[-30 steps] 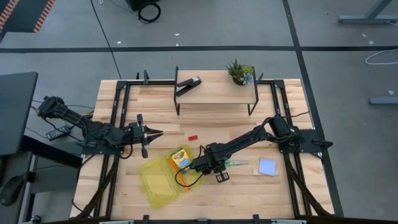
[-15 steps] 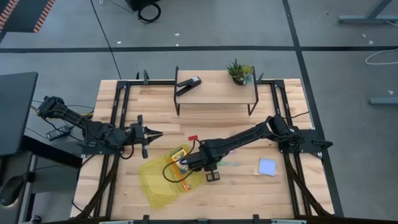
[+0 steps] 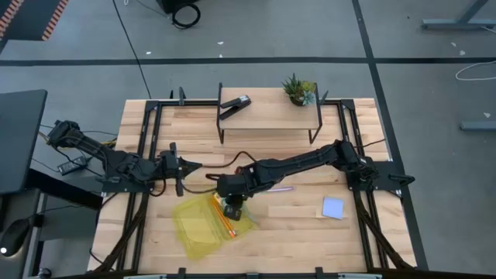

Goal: Pack school essentials
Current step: Put the green scissors into the supply box

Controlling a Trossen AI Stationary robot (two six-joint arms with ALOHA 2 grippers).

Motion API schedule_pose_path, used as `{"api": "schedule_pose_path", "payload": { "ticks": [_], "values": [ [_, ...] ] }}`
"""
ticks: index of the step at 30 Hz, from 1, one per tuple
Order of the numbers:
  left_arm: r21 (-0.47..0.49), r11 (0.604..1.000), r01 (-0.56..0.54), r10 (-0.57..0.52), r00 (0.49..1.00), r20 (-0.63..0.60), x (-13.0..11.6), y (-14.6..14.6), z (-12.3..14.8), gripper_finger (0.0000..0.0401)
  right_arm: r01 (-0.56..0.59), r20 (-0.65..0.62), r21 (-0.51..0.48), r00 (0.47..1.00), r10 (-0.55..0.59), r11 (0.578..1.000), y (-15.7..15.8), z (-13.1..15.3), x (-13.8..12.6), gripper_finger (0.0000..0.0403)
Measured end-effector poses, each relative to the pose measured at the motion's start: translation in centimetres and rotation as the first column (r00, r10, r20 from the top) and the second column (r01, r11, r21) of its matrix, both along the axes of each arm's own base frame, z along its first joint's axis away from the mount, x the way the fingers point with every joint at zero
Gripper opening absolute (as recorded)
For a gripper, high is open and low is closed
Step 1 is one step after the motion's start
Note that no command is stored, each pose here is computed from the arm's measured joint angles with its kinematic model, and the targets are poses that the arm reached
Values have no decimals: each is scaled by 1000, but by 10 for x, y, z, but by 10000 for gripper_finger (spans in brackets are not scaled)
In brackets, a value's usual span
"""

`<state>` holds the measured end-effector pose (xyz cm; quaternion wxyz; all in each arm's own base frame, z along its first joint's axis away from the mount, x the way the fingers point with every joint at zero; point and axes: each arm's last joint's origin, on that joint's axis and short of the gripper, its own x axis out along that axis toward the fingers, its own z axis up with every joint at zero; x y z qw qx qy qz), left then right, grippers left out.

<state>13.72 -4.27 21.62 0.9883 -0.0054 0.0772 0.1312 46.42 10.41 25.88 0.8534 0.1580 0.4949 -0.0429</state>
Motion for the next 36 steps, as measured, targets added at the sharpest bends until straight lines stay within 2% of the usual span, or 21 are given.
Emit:
{"api": "schedule_pose_path", "payload": {
  "ticks": [5,11,16,25,32,36],
  "values": [
    [-48,999,-8,9,1000,5,0,0,-1,28,161,74,117,983,-170,980,-4,5,9,110],
    [-49,999,-5,7,999,33,1,0,2,40,269,199,103,938,-284,958,5,12,14,110],
    [-44,999,-3,5,999,44,1,-1,3,36,310,221,99,920,-324,946,9,11,15,110],
    [-16,1000,0,1,999,32,1,0,3,32,340,240,61,908,-344,939,11,-15,29,110],
    [-9,1000,0,0,1000,23,1,0,2,41,344,199,44,917,-345,938,11,-22,27,110],
    [-9,1000,0,0,1000,19,1,0,2,35,299,196,32,934,-299,954,11,-23,27,110]
  ]
}}
